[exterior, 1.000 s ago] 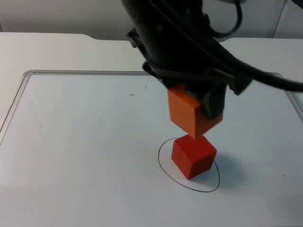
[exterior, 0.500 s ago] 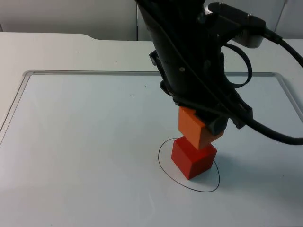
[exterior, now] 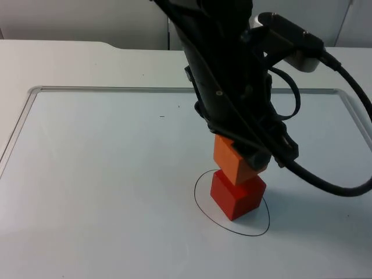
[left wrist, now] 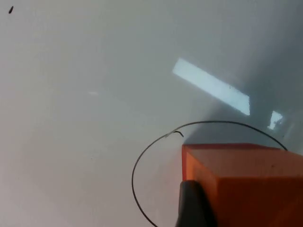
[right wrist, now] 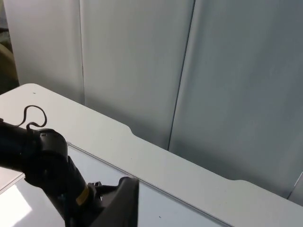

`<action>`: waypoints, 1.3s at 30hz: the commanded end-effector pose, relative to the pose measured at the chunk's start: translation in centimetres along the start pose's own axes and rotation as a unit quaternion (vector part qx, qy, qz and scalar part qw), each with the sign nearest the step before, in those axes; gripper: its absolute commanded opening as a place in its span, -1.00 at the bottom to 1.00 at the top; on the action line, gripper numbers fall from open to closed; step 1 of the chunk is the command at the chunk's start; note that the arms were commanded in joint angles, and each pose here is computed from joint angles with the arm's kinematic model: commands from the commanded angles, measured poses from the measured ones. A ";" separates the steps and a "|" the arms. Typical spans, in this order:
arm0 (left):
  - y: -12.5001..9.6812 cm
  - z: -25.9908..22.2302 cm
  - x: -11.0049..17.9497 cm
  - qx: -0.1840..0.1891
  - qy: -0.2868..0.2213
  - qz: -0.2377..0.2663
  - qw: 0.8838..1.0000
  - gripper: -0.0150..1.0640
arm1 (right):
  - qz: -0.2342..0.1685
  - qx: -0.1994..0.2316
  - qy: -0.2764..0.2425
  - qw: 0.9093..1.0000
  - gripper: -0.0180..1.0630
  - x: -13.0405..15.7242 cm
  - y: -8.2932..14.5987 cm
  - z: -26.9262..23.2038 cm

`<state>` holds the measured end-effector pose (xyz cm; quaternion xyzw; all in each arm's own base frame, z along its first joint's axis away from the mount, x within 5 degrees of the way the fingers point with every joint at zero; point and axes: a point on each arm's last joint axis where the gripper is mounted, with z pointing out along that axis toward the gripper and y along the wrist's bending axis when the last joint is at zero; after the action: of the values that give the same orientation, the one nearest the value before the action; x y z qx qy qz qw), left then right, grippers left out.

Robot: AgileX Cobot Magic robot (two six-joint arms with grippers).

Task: Pick up one cube with the left hand and another cube with the right hand. First place the cube in the right hand at the target position, then stack the cube in the left hand on top.

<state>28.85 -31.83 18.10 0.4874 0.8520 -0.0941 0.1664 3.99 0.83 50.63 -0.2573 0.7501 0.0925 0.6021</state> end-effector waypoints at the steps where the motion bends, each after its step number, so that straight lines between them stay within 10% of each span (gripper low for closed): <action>1: -0.1 -0.2 -0.4 -0.001 -0.011 0.005 1.000 -0.55 | 0.002 0.002 -0.005 1.000 0.97 0.0 0.0 0.0; 39: -0.3 1.8 -0.4 0.034 0.039 -0.001 0.999 -0.55 | 0.008 -0.004 0.007 1.000 0.97 0.2 0.1 0.0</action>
<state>29.16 -32.74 16.51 0.4953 0.8551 -0.1006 0.1158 3.97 0.81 50.51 -0.2532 0.7556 0.0958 0.5965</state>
